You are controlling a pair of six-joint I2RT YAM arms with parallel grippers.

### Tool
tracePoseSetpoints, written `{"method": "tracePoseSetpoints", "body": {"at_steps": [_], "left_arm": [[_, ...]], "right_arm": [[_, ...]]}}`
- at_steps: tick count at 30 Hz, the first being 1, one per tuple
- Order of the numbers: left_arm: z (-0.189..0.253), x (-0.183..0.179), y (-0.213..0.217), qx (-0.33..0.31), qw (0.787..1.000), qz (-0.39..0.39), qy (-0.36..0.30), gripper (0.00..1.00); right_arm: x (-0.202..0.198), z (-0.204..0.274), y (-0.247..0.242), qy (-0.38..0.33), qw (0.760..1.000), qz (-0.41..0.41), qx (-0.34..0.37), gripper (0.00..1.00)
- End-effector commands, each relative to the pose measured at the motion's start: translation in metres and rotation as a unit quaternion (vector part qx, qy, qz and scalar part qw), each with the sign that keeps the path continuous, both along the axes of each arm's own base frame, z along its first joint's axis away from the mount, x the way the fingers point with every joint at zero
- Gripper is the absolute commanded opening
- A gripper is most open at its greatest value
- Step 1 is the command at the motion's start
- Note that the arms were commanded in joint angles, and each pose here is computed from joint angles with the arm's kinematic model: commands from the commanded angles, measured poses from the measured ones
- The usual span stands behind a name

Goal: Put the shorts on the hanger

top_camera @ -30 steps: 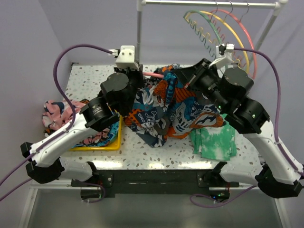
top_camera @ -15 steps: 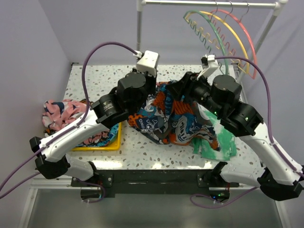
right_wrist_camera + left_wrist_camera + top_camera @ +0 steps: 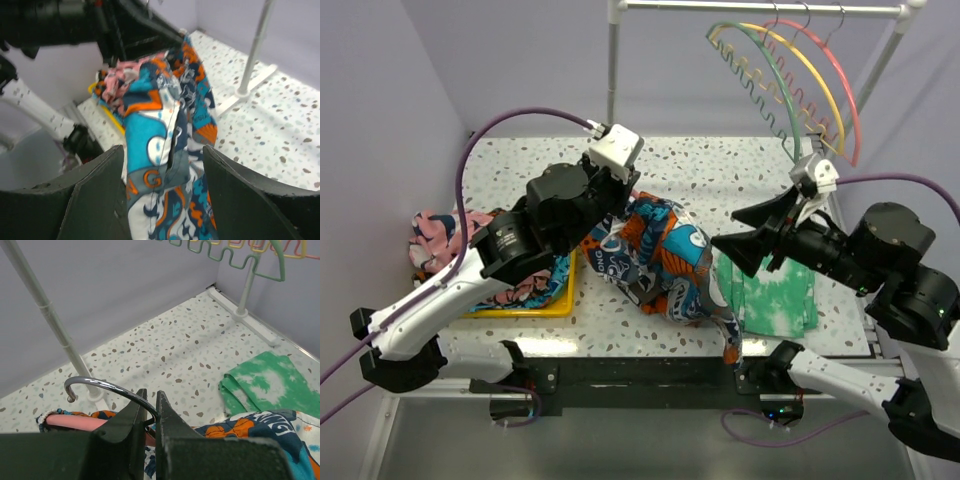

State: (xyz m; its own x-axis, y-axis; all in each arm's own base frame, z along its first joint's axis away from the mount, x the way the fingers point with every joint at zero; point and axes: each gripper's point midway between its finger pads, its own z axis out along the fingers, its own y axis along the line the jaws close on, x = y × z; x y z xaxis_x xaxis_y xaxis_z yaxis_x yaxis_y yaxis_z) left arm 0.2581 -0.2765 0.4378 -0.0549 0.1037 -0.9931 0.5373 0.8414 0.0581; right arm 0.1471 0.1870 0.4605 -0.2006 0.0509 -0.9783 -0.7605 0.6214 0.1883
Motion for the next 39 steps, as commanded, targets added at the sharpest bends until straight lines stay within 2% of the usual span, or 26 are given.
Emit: {"method": "tracePoseSetpoints", "body": {"at_steps": [1, 2, 5, 9, 15, 19, 20, 24, 25, 26, 28, 35, 39], "left_arm": [[0.020, 0.009, 0.025, 0.008, 0.997, 0.060, -0.038, 0.00], [0.016, 0.016, 0.027, 0.019, 0.996, 0.075, -0.037, 0.00], [0.013, 0.028, 0.034, 0.027, 0.994, 0.096, -0.036, 0.00], [0.014, 0.035, 0.038, 0.017, 0.995, 0.094, -0.038, 0.00], [0.015, 0.044, 0.049, 0.012, 0.993, 0.114, -0.035, 0.00], [0.017, 0.049, 0.055, 0.000, 0.991, 0.127, -0.034, 0.00], [0.019, 0.049, 0.056, -0.004, 0.991, 0.128, -0.034, 0.00], [0.019, 0.056, 0.062, -0.023, 0.988, 0.153, -0.027, 0.00], [0.017, 0.061, 0.069, -0.023, 0.984, 0.176, -0.025, 0.00], [0.015, 0.065, 0.075, -0.026, 0.980, 0.195, -0.020, 0.00], [0.015, 0.076, 0.087, -0.038, 0.972, 0.230, -0.013, 0.00], [0.012, 0.092, 0.098, -0.047, 0.962, 0.269, 0.001, 0.00], [0.012, 0.097, 0.095, -0.060, 0.962, 0.267, 0.007, 0.00]], "right_arm": [[-0.027, -0.053, 0.017, 0.049, 0.992, 0.101, -0.064, 0.67], [-0.033, -0.064, 0.021, 0.061, 0.988, 0.121, -0.070, 0.67], [-0.034, -0.083, 0.019, 0.081, 0.987, 0.118, -0.076, 0.68], [-0.017, -0.112, 0.009, 0.096, 0.988, 0.059, -0.101, 0.67], [-0.002, -0.141, 0.015, 0.105, 0.990, 0.030, -0.083, 0.65], [0.020, -0.158, 0.011, 0.106, 0.989, -0.024, -0.098, 0.61], [0.023, -0.160, 0.012, 0.106, 0.989, -0.031, -0.096, 0.59], [0.025, -0.151, 0.015, 0.101, 0.992, -0.034, -0.069, 0.22], [0.023, -0.149, 0.015, 0.100, 0.992, -0.033, -0.063, 0.09], [0.021, -0.146, 0.013, 0.099, 0.993, -0.032, -0.057, 0.01], [0.013, -0.135, 0.004, 0.089, 0.995, -0.035, -0.043, 0.00], [0.002, -0.119, -0.034, 0.065, 0.994, -0.090, -0.008, 0.00], [-0.004, -0.136, -0.019, 0.087, 0.995, -0.052, -0.016, 0.00]]}}
